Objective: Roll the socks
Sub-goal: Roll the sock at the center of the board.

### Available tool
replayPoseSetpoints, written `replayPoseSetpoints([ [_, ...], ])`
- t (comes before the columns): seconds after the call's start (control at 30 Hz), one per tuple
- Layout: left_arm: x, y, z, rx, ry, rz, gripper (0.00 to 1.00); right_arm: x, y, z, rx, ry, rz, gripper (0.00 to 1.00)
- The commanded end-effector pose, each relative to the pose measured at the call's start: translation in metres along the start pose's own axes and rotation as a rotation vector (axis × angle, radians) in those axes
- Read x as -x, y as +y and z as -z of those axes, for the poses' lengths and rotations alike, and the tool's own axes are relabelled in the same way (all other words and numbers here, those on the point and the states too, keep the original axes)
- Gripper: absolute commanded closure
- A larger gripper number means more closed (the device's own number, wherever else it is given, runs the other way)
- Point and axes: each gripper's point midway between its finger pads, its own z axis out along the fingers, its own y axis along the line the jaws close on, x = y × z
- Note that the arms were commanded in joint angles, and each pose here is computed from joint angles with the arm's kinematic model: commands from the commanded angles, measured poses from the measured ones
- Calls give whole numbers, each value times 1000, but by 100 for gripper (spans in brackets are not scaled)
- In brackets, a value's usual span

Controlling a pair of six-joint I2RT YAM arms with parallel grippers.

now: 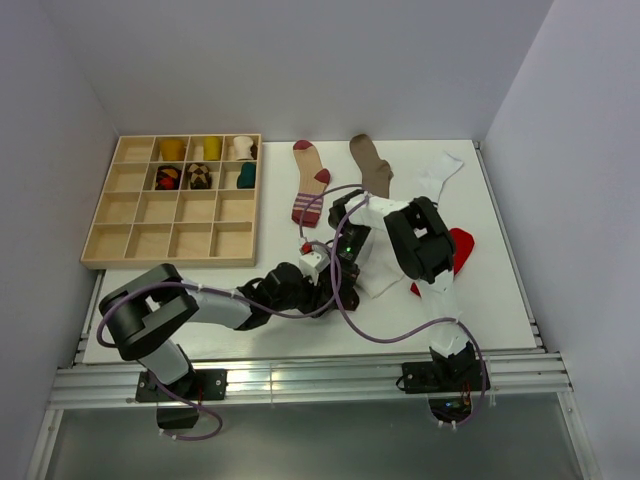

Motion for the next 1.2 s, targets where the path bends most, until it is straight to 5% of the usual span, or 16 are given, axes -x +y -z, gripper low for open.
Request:
replayPoseSetpoints([
  [0.0,14,-16,-4,-65,-40,6,68,-1,-19,-1,-46,11,-5,84],
  [0.17,8,-22,-10,-75,36,52,99,4,-25,4,-130,-28,1,65],
  [0.37,-2,-14,-9,-10,132,128,100,22,-11,30,-219,-174,66,48],
  [0.57,-2,-10,-1,-12,208,245,100,18,-9,63,-314,-312,79,45],
  [0.73,1,1,10,-30,245,358,100,13,-15,108,-562,-450,147,45],
  [1.17,-36,17,7,-83,429,634,100,-2,9,89,-892,-425,522,40],
])
